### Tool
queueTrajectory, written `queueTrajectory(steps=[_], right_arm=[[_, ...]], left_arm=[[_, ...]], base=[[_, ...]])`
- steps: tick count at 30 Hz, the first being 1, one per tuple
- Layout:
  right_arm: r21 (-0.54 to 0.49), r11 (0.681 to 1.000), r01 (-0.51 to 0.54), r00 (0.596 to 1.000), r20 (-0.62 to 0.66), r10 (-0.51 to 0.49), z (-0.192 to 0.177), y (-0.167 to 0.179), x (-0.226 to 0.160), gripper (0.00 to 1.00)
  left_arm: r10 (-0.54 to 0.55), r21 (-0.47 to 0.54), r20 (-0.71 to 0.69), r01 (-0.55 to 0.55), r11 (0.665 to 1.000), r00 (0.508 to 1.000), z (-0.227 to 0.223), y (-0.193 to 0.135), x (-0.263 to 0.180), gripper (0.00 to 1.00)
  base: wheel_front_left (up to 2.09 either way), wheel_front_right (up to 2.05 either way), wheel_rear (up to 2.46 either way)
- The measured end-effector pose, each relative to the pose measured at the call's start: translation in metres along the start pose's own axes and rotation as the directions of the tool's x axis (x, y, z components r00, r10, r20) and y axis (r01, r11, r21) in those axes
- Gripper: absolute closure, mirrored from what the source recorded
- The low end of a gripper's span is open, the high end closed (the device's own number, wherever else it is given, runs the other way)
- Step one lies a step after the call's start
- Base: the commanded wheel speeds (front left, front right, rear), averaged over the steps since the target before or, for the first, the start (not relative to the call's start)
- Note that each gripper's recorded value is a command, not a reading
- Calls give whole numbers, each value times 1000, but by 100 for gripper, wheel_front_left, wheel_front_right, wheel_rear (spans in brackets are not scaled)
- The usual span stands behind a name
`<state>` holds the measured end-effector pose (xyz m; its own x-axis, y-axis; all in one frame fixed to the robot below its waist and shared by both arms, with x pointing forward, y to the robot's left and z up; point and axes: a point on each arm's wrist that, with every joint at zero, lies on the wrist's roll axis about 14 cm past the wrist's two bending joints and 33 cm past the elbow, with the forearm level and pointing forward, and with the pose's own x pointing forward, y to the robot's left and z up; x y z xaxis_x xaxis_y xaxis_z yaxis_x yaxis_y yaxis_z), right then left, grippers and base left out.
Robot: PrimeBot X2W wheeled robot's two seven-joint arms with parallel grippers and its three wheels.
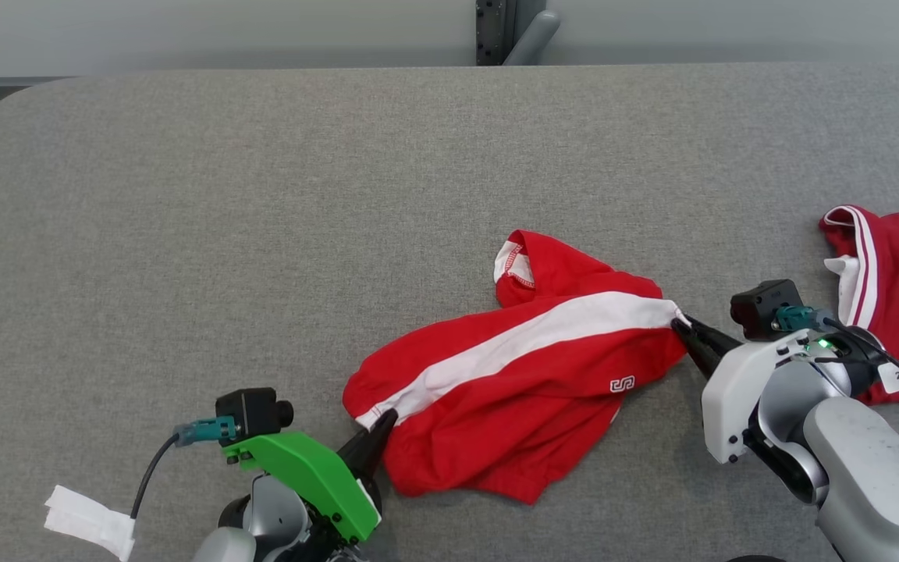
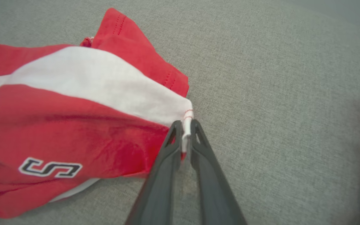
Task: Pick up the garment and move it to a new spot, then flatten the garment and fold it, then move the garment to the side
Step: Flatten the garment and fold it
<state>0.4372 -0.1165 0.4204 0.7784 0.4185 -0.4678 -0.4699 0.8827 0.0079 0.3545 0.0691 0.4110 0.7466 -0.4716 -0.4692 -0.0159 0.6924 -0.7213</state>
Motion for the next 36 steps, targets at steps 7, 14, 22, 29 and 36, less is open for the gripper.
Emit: queueTrajectory(steps=[7,14,22,29,36], right_arm=[[29,1000,-11,999,36,10,9,1,-5,100],[81,997,19,980,196,-34,53,-22,-27,100],[193,979,63,905,403,-137,109,-63,-79,100],[230,973,18,831,538,-142,169,-77,-102,100],[175,980,93,759,625,-184,255,-111,-65,100]], left_arm=[[-28,9,24,28,1000,999,8,-6,0,100],[-140,62,125,133,989,982,46,-37,-15,100],[-308,141,172,286,948,936,82,-91,-45,100],[-459,287,164,402,869,873,139,-151,-59,100],[-418,480,163,298,825,894,222,-172,-5,100]], base=[[0,0,0],[0,0,0],[0,0,0],[0,0,0],[0,0,0]])
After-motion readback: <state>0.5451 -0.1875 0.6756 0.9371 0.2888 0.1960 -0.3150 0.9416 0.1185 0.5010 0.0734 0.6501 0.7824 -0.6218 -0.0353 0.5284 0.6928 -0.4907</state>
